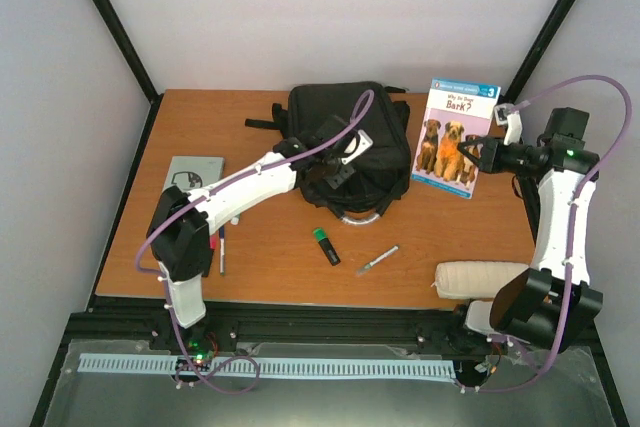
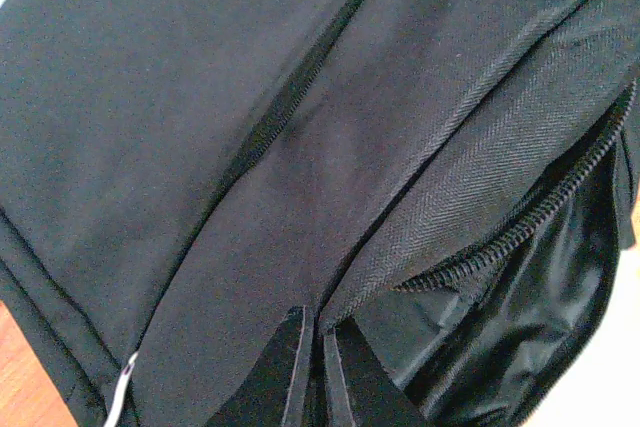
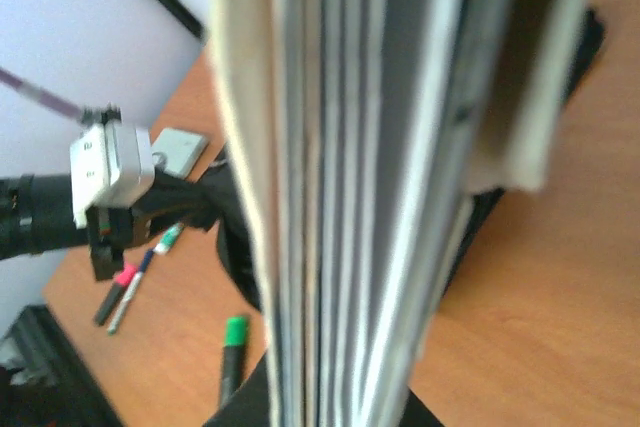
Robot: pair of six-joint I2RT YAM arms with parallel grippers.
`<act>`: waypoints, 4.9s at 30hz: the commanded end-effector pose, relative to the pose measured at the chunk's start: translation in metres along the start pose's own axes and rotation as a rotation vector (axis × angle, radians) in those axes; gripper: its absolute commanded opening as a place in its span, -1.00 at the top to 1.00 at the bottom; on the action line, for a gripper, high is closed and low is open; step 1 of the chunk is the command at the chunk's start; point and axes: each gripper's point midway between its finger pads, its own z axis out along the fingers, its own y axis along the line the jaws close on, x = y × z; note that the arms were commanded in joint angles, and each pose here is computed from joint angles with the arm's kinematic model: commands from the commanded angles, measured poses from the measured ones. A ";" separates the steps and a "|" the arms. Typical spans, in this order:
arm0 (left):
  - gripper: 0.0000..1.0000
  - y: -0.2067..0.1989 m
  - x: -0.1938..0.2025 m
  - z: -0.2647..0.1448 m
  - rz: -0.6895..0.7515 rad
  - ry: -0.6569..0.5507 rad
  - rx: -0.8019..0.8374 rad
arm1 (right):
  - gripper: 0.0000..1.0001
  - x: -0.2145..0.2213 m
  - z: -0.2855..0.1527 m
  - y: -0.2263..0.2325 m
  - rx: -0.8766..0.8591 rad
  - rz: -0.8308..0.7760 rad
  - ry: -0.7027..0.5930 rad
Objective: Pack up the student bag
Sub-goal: Place the book in the student bag.
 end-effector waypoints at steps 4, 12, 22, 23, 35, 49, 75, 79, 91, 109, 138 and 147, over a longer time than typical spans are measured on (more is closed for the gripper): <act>0.98 0.034 -0.074 -0.041 -0.177 -0.234 -0.040 | 0.94 0.040 0.010 0.028 -0.206 0.260 0.140; 0.98 0.057 -0.089 -0.036 -0.293 -0.254 -0.063 | 0.94 0.081 0.032 0.050 -0.267 0.365 0.277; 0.98 0.064 -0.086 -0.031 -0.353 -0.240 -0.075 | 0.94 0.118 0.037 0.081 -0.321 0.505 0.397; 0.99 0.065 -0.085 -0.031 -0.357 -0.239 -0.076 | 0.94 0.123 0.037 0.083 -0.321 0.524 0.406; 0.98 0.066 -0.087 -0.037 -0.381 -0.265 -0.062 | 0.95 0.159 0.060 0.102 -0.412 0.639 0.499; 0.98 0.057 -0.082 -0.054 -0.345 -0.304 -0.014 | 0.94 0.138 0.128 0.093 -0.485 0.549 0.599; 0.98 0.047 -0.081 -0.049 -0.380 -0.330 0.039 | 0.94 0.166 0.131 0.093 -0.501 0.685 0.598; 0.99 0.036 -0.083 -0.054 -0.352 -0.350 0.101 | 0.95 0.154 0.142 0.088 -0.528 0.665 0.597; 0.99 0.027 -0.083 -0.061 -0.315 -0.359 0.123 | 0.36 0.154 0.174 0.060 -0.440 0.650 0.649; 0.98 0.021 -0.073 -0.054 -0.308 -0.339 0.134 | -0.51 0.167 0.143 0.005 0.023 0.176 0.680; 0.98 0.015 -0.076 -0.054 -0.304 -0.311 0.179 | -0.25 0.207 0.119 0.038 0.188 -1.403 0.686; 0.98 0.012 -0.081 -0.052 -0.295 -0.308 0.198 | -0.24 0.223 0.132 0.023 0.192 -1.467 0.704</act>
